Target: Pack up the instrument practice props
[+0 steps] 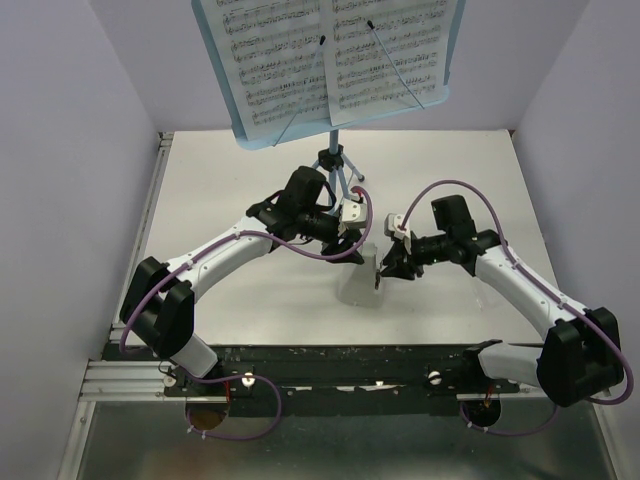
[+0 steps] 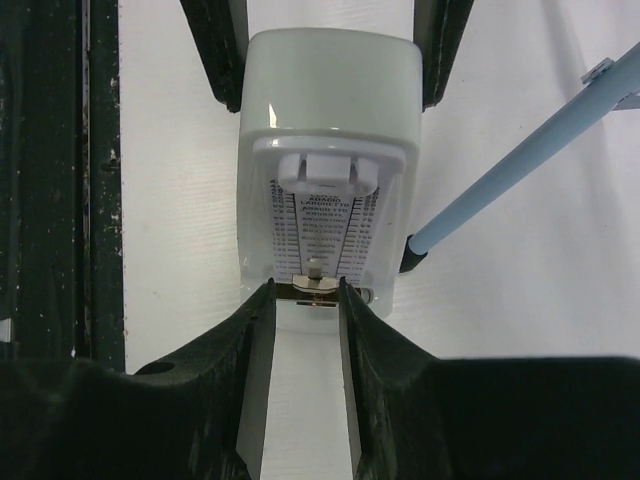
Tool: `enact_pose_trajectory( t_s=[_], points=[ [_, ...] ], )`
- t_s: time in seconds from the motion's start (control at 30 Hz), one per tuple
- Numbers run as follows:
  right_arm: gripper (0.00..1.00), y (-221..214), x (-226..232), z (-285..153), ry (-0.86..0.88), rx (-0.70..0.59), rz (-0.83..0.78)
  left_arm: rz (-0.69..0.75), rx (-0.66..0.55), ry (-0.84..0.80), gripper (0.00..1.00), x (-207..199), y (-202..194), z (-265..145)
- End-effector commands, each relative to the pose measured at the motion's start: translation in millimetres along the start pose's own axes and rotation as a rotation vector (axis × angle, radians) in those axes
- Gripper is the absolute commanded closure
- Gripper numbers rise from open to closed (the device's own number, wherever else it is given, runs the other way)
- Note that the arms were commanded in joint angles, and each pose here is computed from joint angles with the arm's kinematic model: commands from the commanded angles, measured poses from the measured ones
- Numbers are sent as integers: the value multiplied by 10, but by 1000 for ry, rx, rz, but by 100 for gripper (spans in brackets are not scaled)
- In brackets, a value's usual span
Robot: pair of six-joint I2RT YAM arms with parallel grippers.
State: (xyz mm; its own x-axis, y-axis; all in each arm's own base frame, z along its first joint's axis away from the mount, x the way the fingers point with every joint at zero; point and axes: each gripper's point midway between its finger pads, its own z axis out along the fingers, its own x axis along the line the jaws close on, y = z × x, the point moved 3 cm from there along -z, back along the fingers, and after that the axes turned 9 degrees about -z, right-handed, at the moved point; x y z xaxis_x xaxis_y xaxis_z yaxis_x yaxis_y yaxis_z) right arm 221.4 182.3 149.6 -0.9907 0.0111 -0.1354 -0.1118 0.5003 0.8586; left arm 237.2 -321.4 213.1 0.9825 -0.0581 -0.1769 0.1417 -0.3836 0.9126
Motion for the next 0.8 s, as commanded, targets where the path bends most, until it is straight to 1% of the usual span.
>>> enact_pose_trajectory(
  t_s=[0.0, 0.17, 0.4, 0.53, 0.73, 0.77],
  points=[
    [62, 157, -88, -6, -14, -39, -2, 11, -14, 18, 100, 62, 28, -37],
    [68, 162, -113, 4, -20, -38, 4, 9, -12, 18, 100, 63, 18, -34],
    [72, 134, -113, 11, -24, -30, 9, 8, -13, 19, 100, 72, 21, -36],
    [73, 110, -120, 13, -30, -19, 15, 11, -11, 18, 100, 77, 12, -37],
    [76, 146, -170, 24, -35, -31, 16, 58, -4, 10, 100, 76, 24, -38],
    [78, 170, -183, 25, -34, -36, 13, 61, -3, 9, 100, 81, 22, -40]
  ],
)
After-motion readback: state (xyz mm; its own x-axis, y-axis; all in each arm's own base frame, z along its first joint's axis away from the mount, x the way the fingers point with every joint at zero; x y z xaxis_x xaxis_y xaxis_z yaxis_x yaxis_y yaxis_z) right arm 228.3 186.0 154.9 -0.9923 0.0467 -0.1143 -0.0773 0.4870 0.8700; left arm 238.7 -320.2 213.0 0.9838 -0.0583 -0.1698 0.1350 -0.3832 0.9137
